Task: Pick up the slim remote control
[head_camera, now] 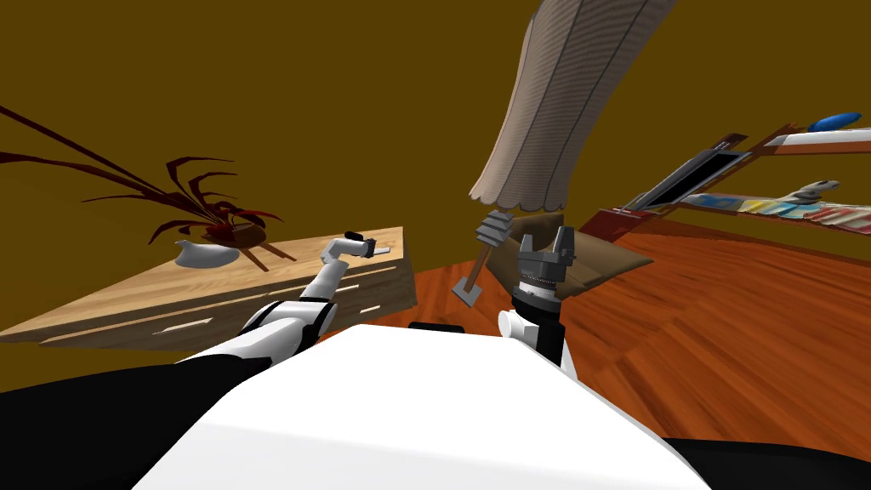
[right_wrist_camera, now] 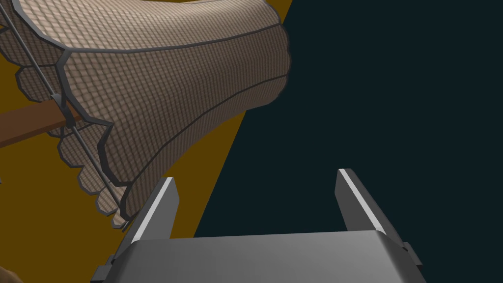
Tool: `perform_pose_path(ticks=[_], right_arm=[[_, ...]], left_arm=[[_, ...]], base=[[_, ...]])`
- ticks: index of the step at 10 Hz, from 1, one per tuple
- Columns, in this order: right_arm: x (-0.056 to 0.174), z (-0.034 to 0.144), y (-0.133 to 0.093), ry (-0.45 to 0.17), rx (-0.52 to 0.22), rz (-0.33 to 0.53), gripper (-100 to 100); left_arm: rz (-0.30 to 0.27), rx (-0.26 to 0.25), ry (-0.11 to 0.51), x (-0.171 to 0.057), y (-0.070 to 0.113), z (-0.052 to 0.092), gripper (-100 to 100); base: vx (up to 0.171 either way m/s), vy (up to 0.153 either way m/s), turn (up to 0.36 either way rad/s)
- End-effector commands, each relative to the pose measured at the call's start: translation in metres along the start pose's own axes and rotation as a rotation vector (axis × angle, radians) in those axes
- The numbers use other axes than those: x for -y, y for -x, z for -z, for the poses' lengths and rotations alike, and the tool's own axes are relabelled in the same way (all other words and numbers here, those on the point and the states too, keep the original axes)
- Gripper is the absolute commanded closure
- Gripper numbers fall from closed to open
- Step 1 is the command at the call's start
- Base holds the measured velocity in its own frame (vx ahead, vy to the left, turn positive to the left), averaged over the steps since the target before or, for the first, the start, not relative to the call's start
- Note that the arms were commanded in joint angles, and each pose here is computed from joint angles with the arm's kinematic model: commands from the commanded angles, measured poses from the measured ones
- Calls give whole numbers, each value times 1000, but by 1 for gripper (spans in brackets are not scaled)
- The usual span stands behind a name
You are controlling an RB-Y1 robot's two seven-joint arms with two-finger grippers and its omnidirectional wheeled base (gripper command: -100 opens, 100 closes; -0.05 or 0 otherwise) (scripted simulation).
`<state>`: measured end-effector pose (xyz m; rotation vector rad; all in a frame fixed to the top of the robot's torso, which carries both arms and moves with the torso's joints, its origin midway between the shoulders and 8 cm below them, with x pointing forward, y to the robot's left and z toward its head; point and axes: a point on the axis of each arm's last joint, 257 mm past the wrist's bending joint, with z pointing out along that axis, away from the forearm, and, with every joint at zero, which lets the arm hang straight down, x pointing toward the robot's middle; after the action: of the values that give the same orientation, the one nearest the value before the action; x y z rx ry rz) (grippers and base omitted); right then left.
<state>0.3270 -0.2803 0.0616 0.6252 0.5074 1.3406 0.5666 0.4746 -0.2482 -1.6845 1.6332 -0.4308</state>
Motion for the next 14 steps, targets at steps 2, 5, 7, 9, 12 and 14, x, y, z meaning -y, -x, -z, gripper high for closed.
perform_pose_path(ticks=[2, 5, 7, 9, 12, 14], right_arm=[[0, 0, 0, 0, 0, 0, 0], [0, 0, 0, 0, 0, 0, 0], [0, 0, 0, 0, 0, 0, 0], [0, 0, 0, 0, 0, 0, 0], [0, 0, 0, 0, 0, 0, 0], [0, 0, 0, 0, 0, 0, 0]], left_arm=[[26, 10, 77, -8, 10, -1, -100], [50, 15, 154, -17, 19, -1, -100], [75, 15, 217, -24, 24, 0, -100], [99, 11, 285, -32, 28, 2, -100], [122, 1, 357, -42, 29, 6, -100], [142, -11, 420, -51, 28, 11, -100]], base=[[25, 23, -77], [17, 20, -41], [33, 41, -49], [38, 35, -48], [30, 23, -20], [50, 45, -33]])
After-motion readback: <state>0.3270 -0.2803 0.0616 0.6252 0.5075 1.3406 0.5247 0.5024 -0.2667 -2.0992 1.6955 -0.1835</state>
